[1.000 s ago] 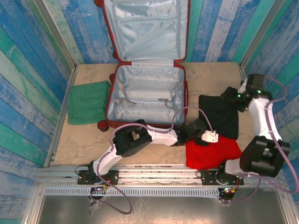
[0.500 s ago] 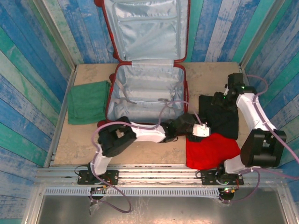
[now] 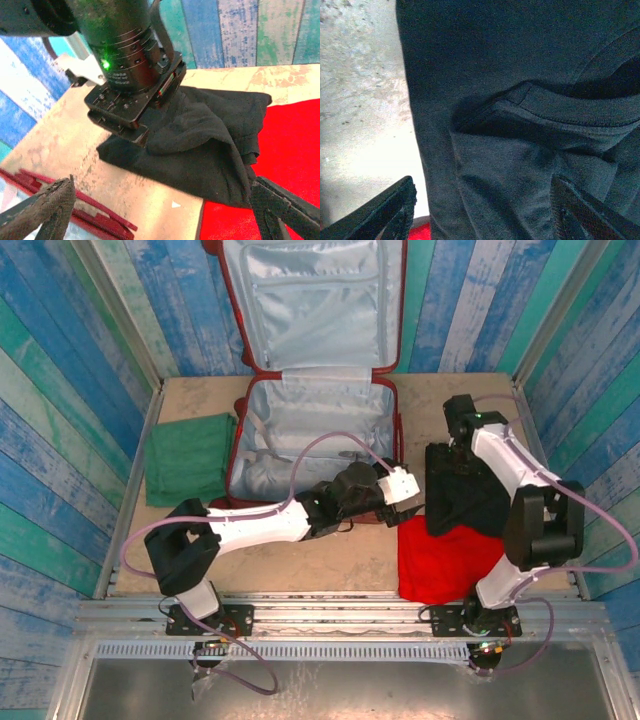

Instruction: Pack the luggage

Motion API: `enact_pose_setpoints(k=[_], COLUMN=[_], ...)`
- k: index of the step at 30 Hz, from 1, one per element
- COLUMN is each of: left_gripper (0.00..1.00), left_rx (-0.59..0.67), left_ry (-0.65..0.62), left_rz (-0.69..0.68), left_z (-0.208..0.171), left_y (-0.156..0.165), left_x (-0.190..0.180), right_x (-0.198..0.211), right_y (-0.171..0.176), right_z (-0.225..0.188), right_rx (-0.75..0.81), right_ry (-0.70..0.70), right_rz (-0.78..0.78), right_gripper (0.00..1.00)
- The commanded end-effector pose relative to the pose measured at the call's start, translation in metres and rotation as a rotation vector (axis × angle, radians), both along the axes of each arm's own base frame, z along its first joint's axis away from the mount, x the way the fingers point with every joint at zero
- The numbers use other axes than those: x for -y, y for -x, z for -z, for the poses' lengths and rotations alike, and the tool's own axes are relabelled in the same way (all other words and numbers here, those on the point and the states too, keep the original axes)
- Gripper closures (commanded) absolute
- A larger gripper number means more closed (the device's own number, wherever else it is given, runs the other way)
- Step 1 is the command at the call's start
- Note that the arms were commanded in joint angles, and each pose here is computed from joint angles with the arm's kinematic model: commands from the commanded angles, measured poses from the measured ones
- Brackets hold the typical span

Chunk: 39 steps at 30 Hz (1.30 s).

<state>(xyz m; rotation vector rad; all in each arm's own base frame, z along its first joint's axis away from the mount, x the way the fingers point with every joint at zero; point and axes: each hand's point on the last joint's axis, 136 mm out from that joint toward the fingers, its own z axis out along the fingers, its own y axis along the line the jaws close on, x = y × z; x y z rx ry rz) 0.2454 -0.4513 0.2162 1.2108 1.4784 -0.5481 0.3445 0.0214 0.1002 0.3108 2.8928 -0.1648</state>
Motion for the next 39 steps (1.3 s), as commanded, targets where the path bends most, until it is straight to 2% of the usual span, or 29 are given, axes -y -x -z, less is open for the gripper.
enact_pose_setpoints(k=[1,5,14,18,27,33,39], left_gripper=[0.07,0.07,0.07,0.07,0.07,0.07,0.07], left_rx=[-0.1,-0.121,-0.178,-0.203,-0.247,-0.268,-0.285], left_ry=[0.058,0.149,0.16,0.183,0.21,0.223,0.237], left_rz=[-0.124,-0.162,-0.203,-0.223,-0.193,-0.172,-0.166], left_z=[-0.01,-0.019,-0.009,-0.008,-0.008,-0.007,-0.007], left_y=[-0.012,-0.013,-0.012,-0.015,-0.011,-0.005,0.0], left_x=[-0.017,-0.034,-0.052,-0.062,-0.061,-0.063,-0.066], right_x=[0.005,0.003,0.012,0.016,0.031,0.043,0.07], right_y=[0.006,0.009,0.009,0.013,0.025,0.042,0.086], right_z=[0.004,0.016,0.042,0.04,0.014,-0.002,-0.028], right_rx=[-0.051,-0.084,-0.158,-0.162,-0.061,0.045,0.26], right_ry=[0.082,0.109,0.198,0.22,0.269,0.277,0.291], right_rz=[0.009,0.015,0.026,0.035,0.132,0.259,0.503], right_gripper=[0.28,0.29,0.32,0.36,0.73,0.99,1.0])
